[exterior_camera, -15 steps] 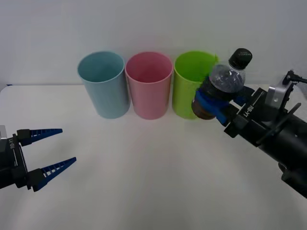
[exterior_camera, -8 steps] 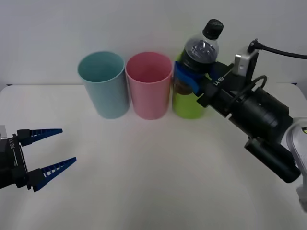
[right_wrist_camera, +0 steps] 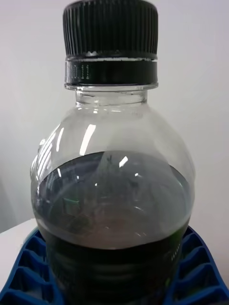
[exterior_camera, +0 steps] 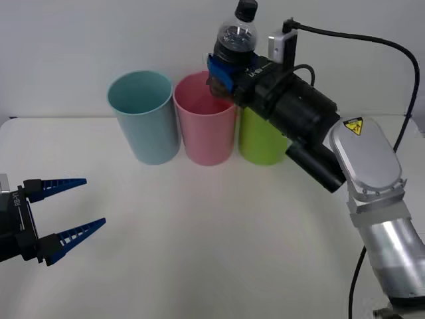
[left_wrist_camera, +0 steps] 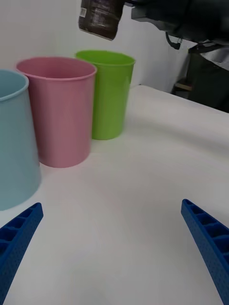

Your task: Grasp the object on the table and drop it into the matching bin: aluminum can to the light blue bin, PET bottle to the pink bin.

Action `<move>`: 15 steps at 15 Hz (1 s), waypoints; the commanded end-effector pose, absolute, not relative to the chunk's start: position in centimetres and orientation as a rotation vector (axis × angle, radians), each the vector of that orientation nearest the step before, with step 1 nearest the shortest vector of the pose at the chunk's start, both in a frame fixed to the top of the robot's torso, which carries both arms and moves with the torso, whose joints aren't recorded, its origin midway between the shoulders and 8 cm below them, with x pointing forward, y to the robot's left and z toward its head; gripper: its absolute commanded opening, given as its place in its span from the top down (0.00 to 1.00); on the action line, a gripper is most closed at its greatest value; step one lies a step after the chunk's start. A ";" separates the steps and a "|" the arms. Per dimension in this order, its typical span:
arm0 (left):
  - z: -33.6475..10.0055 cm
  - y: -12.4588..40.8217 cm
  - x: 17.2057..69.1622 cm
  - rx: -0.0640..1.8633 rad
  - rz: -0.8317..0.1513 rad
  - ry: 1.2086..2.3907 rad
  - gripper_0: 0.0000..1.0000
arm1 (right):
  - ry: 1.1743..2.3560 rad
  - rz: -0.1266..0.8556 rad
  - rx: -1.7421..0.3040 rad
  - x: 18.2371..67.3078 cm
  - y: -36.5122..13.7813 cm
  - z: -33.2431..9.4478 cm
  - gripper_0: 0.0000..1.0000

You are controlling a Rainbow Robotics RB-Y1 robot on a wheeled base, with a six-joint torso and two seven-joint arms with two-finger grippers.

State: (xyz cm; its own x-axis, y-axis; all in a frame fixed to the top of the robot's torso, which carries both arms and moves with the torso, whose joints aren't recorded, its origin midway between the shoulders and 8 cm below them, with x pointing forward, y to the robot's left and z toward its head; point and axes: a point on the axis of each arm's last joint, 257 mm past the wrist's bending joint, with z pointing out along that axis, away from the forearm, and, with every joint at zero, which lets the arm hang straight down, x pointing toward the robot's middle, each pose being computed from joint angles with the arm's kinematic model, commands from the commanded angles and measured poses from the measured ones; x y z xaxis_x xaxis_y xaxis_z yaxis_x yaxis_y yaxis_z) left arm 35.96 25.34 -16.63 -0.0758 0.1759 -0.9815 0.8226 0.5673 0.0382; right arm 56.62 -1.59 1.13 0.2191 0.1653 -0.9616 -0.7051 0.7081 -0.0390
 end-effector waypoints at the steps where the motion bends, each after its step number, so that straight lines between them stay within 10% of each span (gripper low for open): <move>1: -16.6 25.3 36.0 0.866 -0.664 1.587 0.00 | 1.245 0.630 -0.530 59.1 0.1 0.6 1.00; 15: -16.6 25.3 36.0 0.866 -0.664 1.587 0.00 | 1.356 0.547 -0.524 64.4 3.0 -2.2 1.00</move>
State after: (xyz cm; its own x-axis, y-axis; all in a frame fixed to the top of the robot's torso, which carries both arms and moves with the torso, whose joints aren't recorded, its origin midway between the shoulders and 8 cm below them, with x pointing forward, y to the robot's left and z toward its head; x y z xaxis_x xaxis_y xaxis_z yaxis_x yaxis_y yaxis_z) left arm 35.96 25.34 -16.63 -0.0758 0.1759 -0.9815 0.8226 0.5673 0.0382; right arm 64.42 3.11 -2.06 0.1304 0.0667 -0.9892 -0.6415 0.7664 -0.0329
